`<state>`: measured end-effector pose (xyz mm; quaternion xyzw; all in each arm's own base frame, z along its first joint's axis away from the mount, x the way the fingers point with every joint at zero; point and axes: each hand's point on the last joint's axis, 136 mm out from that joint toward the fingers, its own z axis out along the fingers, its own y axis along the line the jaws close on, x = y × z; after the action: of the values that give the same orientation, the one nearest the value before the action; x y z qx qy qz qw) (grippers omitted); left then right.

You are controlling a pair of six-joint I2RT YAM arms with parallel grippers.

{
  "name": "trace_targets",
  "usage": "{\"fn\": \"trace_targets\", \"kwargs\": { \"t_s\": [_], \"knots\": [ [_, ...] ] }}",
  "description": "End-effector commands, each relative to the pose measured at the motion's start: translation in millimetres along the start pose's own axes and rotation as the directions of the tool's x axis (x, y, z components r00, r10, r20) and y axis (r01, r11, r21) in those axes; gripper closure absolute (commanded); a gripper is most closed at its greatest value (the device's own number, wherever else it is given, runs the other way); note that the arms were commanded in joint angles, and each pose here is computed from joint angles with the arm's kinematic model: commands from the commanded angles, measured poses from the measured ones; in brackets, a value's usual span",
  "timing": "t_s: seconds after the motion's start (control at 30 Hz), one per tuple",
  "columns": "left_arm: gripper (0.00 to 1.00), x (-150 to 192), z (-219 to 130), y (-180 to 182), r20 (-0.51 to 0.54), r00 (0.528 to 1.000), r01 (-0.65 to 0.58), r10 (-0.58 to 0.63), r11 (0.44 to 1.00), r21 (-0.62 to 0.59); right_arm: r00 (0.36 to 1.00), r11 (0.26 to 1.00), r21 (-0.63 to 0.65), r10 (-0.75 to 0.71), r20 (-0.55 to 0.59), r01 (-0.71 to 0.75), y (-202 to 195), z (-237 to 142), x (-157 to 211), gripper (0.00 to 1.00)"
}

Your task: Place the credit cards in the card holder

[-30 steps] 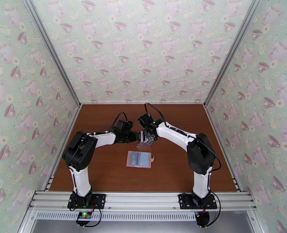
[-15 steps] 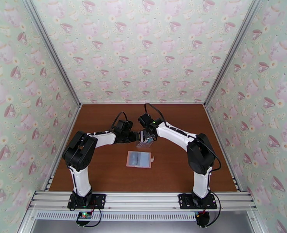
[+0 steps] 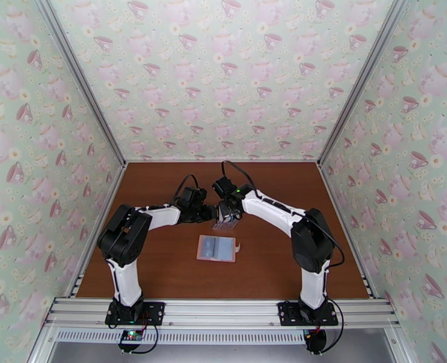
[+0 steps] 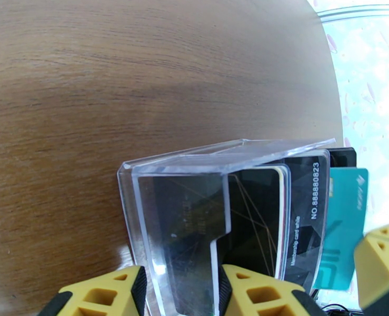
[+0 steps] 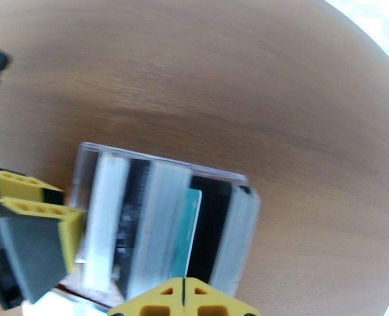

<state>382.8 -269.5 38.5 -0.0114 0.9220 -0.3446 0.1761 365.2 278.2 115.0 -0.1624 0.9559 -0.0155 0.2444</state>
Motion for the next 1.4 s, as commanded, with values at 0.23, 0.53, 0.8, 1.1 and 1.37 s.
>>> {"fn": "trace_targets", "kwargs": {
  "t_s": [0.23,0.53,0.8,1.1,1.37],
  "knots": [
    [0.57,6,5,12,-0.038,0.999,0.027,-0.028,0.999,-0.035,1.0,0.999,-0.046,0.003,-0.021,-0.004,14,-1,2,0.96],
    [0.57,6,5,12,-0.038,0.999,0.028,-0.03,0.999,-0.035,0.999,1.0,-0.029,0.008,-0.053,-0.01,9,11,13,0.94],
    [0.57,7,6,12,-0.041,0.999,0.027,-0.029,0.999,-0.034,0.997,0.999,-0.038,0.016,-0.075,-0.019,7,19,18,0.9],
    [0.57,7,7,12,-0.041,0.999,0.03,-0.031,0.999,-0.032,0.996,0.999,-0.045,0.02,-0.084,-0.024,6,24,15,0.89],
    [0.57,6,6,13,-0.04,0.999,0.031,-0.033,0.999,-0.033,0.995,0.998,-0.057,0.03,-0.091,-0.036,5,26,13,0.85]
  ]
}}
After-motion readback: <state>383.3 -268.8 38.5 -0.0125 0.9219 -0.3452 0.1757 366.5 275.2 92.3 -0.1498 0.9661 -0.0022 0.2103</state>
